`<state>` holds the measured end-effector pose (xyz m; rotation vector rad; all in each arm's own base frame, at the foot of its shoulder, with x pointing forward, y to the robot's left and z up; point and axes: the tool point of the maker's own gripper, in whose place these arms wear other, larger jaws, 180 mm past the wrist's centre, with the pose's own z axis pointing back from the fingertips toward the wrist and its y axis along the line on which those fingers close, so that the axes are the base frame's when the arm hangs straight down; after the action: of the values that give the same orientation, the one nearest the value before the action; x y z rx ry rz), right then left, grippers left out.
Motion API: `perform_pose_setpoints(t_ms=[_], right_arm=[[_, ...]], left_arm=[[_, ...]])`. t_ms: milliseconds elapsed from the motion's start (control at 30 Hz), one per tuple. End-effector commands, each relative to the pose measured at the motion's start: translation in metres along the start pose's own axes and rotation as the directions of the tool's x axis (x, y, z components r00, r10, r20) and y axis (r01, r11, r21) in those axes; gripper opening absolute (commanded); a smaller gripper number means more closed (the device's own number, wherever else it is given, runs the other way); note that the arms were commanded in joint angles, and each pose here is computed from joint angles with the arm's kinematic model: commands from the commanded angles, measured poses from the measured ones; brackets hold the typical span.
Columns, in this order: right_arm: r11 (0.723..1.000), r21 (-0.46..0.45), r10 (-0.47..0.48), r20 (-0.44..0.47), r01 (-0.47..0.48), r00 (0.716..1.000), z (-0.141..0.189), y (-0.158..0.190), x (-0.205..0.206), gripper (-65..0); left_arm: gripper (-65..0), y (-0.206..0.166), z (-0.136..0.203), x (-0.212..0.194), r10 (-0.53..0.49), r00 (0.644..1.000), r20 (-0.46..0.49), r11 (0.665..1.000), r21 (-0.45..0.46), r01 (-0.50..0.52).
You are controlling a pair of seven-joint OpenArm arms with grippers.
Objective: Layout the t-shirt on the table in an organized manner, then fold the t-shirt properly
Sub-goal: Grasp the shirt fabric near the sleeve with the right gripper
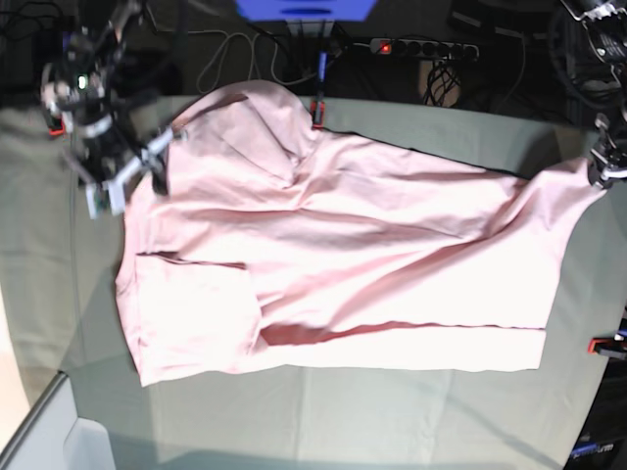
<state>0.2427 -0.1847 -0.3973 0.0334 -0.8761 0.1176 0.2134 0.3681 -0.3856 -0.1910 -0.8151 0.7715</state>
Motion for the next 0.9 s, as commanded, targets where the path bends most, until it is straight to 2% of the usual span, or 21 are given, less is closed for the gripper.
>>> perform_pose_setpoints(t_ms=[0, 167, 333, 467, 600, 767, 867], right_arm=[[1.0, 0.001, -0.004, 0.066, 0.004, 0.998, -0.007, -0.002, 0.022, -28.7], [1.0, 0.018, -0.012, 0.096, 0.01, 0.995, -0.048, -0.026, 0.053, -28.6], [0.995, 0.074, -0.067, 0.019, 0.065, 0.998, -0.094, -0.042, 0.047, -28.6], [0.987, 0.108, -0.113, -0.045, 0.117, 0.993, -0.118, -0.049, 0.041, -28.6], [0.979, 0.129, -0.144, -0.091, 0.155, 0.985, -0.13, -0.051, 0.034, -28.7], [0.976, 0.138, -0.153, -0.101, 0.166, 0.983, -0.132, -0.047, 0.03, -29.8], [0.976, 0.138, -0.153, -0.101, 0.166, 0.983, -0.132, -0.047, 0.03, -39.1]], left_arm=[[-64.8, -0.003, 0.004, 0.016, -0.016, 0.999, 0.039, 1.0, -0.011, 0.017], [-64.8, -0.003, 0.004, 0.015, -0.014, 0.999, 0.039, 1.0, -0.012, 0.015], [-64.8, -0.003, 0.004, 0.014, -0.016, 0.999, 0.037, 1.0, -0.009, 0.017], [-64.8, -0.002, 0.004, 0.014, -0.017, 0.999, 0.037, 1.0, -0.008, 0.017], [-64.8, -0.004, 0.002, 0.006, 0.005, 1.0, 0.03, 1.0, -0.012, -0.004], [-64.8, -0.005, 0.001, 0.005, 0.005, 1.0, 0.028, 1.0, -0.015, -0.004], [-64.8, -0.005, 0.001, 0.006, 0.005, 0.999, 0.031, 1.0, -0.015, -0.004]])
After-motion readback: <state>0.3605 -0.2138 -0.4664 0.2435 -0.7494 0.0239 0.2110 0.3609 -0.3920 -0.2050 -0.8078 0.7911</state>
